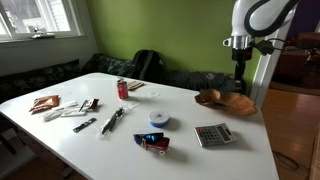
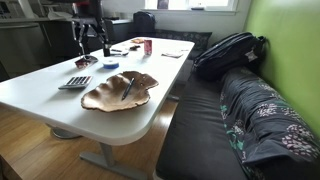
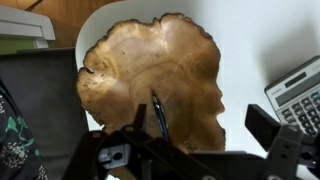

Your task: Remove the pen from the key bowl and put it on white object

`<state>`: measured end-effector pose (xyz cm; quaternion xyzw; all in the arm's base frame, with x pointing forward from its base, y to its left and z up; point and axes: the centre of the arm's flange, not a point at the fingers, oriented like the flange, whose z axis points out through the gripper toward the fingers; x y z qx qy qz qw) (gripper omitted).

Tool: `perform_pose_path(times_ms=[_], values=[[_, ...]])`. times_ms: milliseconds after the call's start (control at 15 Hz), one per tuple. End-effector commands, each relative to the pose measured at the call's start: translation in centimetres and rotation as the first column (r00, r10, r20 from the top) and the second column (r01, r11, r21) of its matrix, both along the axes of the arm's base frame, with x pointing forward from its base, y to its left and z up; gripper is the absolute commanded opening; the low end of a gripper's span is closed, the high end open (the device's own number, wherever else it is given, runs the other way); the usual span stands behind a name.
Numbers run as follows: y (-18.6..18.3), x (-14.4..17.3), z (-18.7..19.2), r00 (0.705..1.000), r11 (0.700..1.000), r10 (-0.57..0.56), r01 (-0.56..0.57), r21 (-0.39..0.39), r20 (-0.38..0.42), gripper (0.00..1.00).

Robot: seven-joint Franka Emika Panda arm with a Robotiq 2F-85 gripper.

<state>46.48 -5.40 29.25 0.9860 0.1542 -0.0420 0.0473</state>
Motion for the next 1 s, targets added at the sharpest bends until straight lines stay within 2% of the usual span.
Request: perform_pose_path(times_ms=[0, 67, 133, 400, 467, 667, 800, 933], values=[[-2.6, 0.3, -4.2, 0.996, 0.994, 0.066, -0.071, -0.084, -0.058, 1.00], [-3.7, 0.5, -4.6, 0.996, 0.994, 0.059, -0.065, -0.089, -0.068, 1.00], [-1.7, -0.3, -3.2, 0.997, 0.997, 0.048, -0.051, -0.057, -0.058, 1.00], [-3.3, 0.1, -4.3, 0.996, 0.996, 0.041, -0.047, -0.074, -0.075, 1.00], [-3.5, 0.5, -4.3, 0.996, 0.995, 0.087, -0.086, -0.048, 0.006, 1.00], [-4.6, 1.7, -5.1, 0.964, 0.975, 0.222, -0.224, -0.009, 0.148, 1.00], [-5.4, 2.4, -6.3, 0.935, 0.952, 0.291, -0.304, 0.037, 0.205, 1.00], [-5.3, 3.0, -8.4, 0.910, 0.924, 0.347, -0.373, 0.083, 0.226, 1.00]])
